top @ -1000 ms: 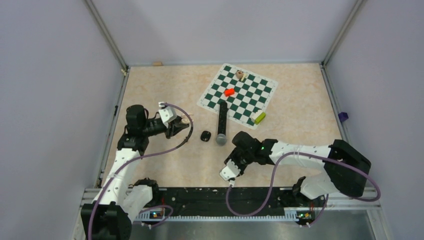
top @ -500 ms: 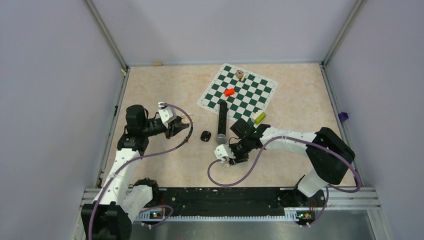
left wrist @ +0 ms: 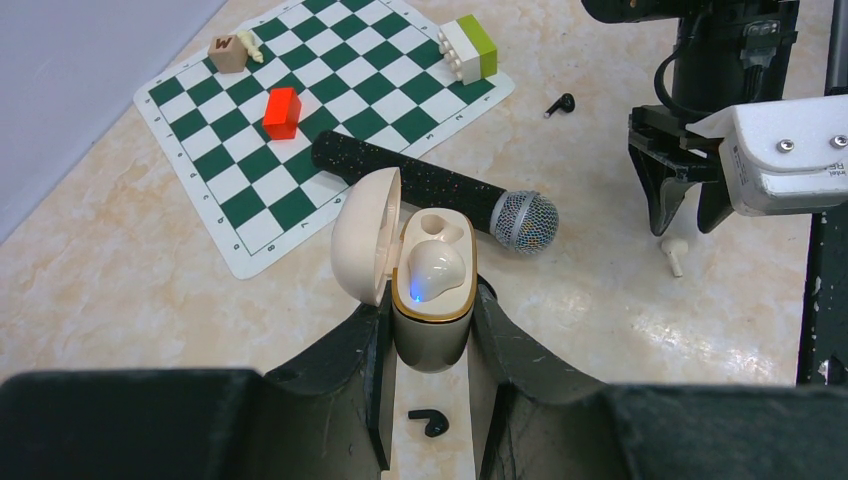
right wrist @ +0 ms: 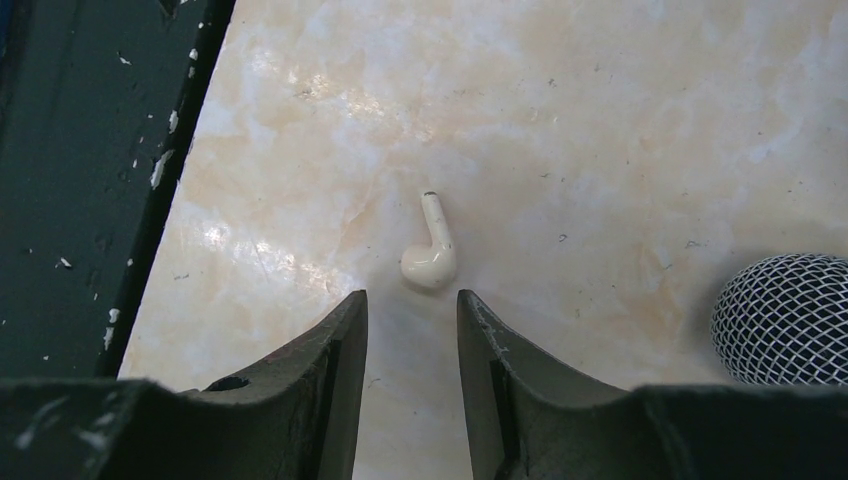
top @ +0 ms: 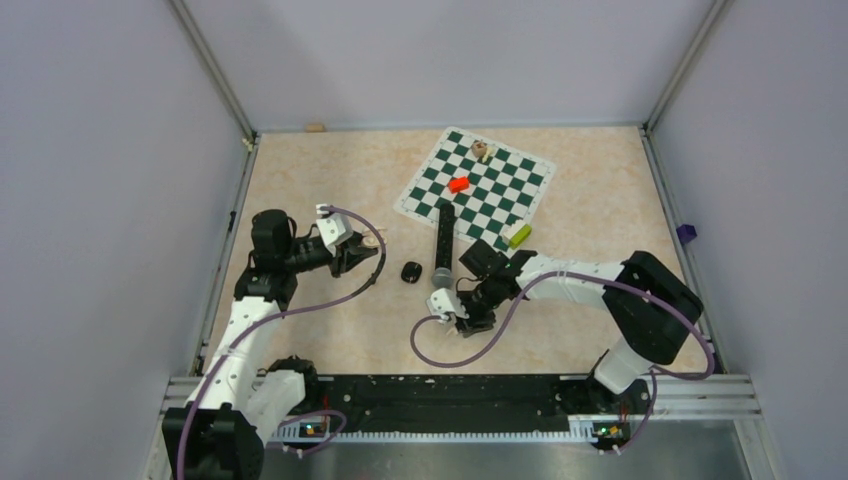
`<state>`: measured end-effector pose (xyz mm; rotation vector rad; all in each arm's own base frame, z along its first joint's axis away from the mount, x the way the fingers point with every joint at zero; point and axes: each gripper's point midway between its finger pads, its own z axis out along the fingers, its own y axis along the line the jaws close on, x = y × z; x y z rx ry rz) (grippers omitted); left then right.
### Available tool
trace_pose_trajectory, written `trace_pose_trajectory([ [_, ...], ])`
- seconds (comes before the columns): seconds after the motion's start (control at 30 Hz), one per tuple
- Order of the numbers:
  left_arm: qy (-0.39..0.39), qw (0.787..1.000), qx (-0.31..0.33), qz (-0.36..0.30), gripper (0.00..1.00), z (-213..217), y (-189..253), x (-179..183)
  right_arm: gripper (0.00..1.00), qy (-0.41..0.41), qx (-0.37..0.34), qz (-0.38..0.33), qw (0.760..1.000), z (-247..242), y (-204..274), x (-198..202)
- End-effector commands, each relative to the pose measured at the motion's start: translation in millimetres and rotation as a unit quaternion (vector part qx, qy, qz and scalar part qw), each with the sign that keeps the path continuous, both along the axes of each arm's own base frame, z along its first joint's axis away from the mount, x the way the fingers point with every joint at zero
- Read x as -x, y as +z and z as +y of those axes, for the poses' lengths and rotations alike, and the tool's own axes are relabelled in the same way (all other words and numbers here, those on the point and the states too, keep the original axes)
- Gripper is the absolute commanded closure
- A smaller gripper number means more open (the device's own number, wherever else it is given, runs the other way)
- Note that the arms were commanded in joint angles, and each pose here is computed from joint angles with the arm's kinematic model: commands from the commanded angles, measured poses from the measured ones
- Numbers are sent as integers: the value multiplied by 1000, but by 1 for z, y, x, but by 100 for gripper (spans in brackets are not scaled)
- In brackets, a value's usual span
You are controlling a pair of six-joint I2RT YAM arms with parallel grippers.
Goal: Insert the wireless bluetooth earbuds into the charging case
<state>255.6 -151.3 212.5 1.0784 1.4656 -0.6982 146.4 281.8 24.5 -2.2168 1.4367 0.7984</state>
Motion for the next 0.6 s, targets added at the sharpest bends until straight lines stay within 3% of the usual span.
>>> trace_pose_trajectory([
  [0.0,-10,999,3,-30,100,-1,11,2,62,-4,-17,12,1000,13,2,3],
  [0.27,-8,999,3,-35,100,0,13,3,62,-33,-16,28,999,21,-1,0],
  [0.57,-7,999,4,-38,100,1,15,4,71,-58,-26,61,996,26,5,0],
])
